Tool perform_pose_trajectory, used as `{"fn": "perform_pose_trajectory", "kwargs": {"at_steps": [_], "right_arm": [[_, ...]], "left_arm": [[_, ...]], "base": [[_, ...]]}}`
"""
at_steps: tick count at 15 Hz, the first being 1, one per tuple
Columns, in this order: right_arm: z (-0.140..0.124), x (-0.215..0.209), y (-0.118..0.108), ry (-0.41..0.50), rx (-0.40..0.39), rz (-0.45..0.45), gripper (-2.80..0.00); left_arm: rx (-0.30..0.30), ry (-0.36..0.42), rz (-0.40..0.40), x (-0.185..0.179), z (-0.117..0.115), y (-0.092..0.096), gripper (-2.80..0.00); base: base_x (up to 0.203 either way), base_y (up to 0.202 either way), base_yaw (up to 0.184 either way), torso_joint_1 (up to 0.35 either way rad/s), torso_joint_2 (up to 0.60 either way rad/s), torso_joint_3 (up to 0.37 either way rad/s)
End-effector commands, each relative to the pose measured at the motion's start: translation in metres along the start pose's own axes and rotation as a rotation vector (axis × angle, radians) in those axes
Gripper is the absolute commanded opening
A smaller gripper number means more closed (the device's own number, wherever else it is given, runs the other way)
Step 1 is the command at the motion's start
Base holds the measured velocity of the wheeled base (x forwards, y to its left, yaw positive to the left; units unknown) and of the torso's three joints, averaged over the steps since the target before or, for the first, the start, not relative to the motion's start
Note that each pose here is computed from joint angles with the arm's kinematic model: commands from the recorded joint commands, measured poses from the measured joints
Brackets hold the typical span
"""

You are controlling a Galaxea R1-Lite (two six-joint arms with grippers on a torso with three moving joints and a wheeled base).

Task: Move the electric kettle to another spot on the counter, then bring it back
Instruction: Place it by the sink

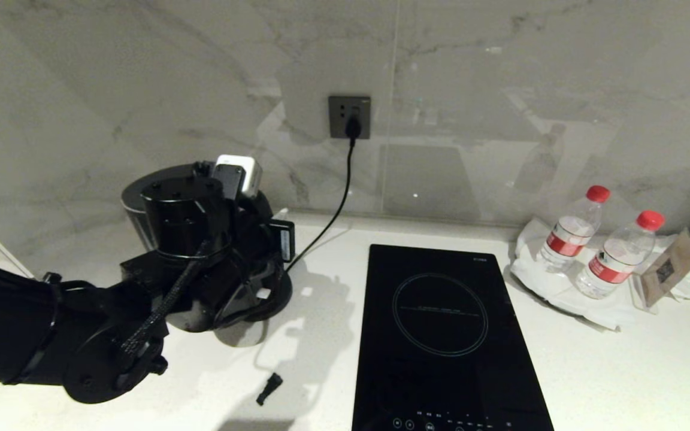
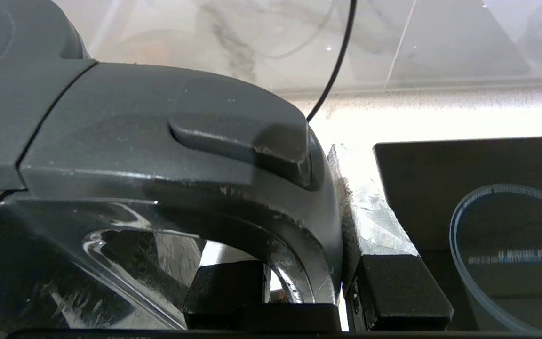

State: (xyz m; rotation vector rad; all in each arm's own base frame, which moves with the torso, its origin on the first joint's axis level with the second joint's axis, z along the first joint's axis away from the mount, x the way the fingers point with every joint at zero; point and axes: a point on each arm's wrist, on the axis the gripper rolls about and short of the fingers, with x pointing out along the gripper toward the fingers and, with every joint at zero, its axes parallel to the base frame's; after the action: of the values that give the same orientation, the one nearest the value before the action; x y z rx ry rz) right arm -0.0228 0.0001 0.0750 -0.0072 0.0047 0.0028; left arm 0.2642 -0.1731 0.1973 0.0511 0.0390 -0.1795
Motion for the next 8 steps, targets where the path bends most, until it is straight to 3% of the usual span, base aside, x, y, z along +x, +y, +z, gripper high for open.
{"fn": "perform_pose_trajectory", "kwargs": {"at_steps": [1, 8], "right_arm": [[0.000, 0.000, 0.000, 0.000, 0.000, 0.000, -2.80], [0.000, 0.000, 0.000, 0.000, 0.000, 0.000, -2.80]], "left_arm": [[-0.021, -0.051, -0.002, -0.031, 0.016, 0.014, -2.80], [-0.050, 0.036, -0.008, -0.070, -0.013, 0.031, -2.80]], "base": [[0.000, 0.000, 0.000, 0.000, 0.00, 0.000], [0.000, 0.000, 0.000, 0.000, 0.00, 0.000]]}}
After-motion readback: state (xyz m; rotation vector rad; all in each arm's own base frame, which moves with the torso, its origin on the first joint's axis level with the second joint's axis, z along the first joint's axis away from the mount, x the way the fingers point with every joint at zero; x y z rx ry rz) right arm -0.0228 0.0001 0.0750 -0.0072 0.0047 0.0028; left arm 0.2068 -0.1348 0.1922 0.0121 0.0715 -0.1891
